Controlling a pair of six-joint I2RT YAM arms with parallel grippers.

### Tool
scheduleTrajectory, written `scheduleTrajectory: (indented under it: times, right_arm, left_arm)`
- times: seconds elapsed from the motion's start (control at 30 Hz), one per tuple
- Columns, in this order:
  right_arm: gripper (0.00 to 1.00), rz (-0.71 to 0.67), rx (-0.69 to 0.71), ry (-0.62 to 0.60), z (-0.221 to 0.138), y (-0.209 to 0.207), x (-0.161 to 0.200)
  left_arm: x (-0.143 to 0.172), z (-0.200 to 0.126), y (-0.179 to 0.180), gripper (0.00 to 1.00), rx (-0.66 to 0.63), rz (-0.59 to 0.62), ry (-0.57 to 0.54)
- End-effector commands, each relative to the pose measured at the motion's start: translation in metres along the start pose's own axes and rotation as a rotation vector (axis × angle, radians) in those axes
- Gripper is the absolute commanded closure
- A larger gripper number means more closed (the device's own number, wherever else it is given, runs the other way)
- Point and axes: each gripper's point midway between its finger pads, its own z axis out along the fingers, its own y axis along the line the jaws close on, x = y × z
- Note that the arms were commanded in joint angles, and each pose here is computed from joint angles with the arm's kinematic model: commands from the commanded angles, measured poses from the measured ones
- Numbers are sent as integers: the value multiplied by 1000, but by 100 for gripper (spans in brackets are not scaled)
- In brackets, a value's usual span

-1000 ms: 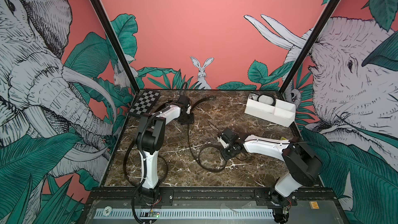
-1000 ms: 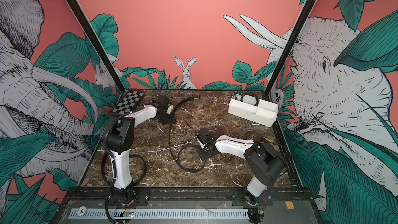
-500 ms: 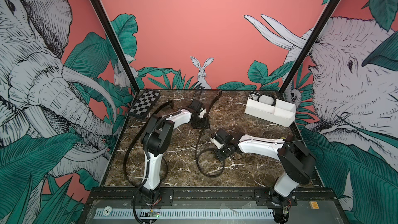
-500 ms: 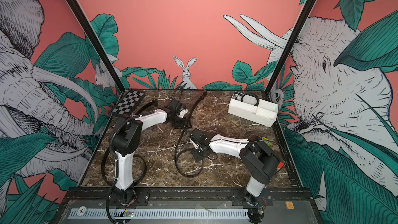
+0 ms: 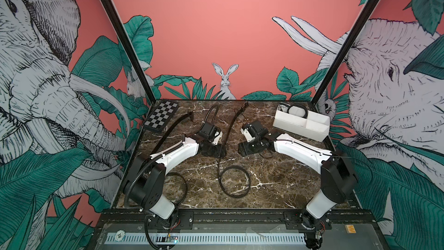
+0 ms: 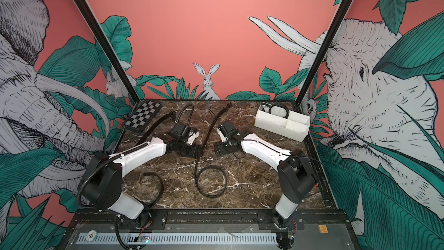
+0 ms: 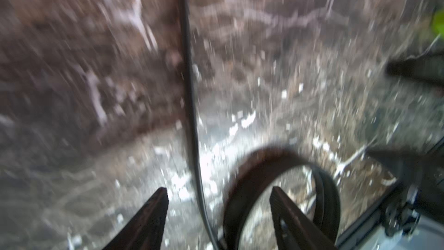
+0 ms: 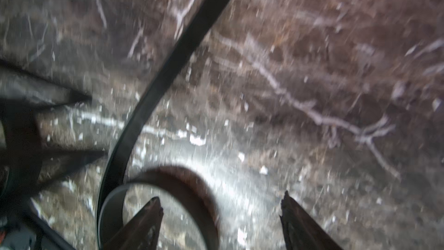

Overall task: Place the belts into the storage roll
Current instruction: Roll the belt at the center of the board.

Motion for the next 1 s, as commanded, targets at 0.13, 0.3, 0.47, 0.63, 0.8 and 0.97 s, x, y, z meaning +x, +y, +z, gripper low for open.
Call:
scheduleTrajectory:
  times: [0.13, 0.3, 0.47, 0.63, 0.8, 0.97]
  right_arm:
    - [22, 81, -18, -55, 41, 16, -59]
    - [20, 48, 3, -52, 70, 30, -78]
    - [20, 41, 63, 41, 102, 19, -67]
    - [28, 40, 90, 77, 120, 8, -56]
    - [57, 53, 105, 89, 116, -6, -51]
    - [75, 64, 129, 100, 95, -27, -37]
  left_arm:
    - [52, -12, -3, 29, -48, 20, 48]
    - [69, 7, -18, 25, -42, 75, 130]
    - [75, 23, -26, 24, -56, 116, 173]
    - [91, 38, -13, 26, -152, 139, 244]
    - [90, 37, 16, 45, -317, 81, 216]
    - [81, 32, 45, 62, -422, -12, 187]
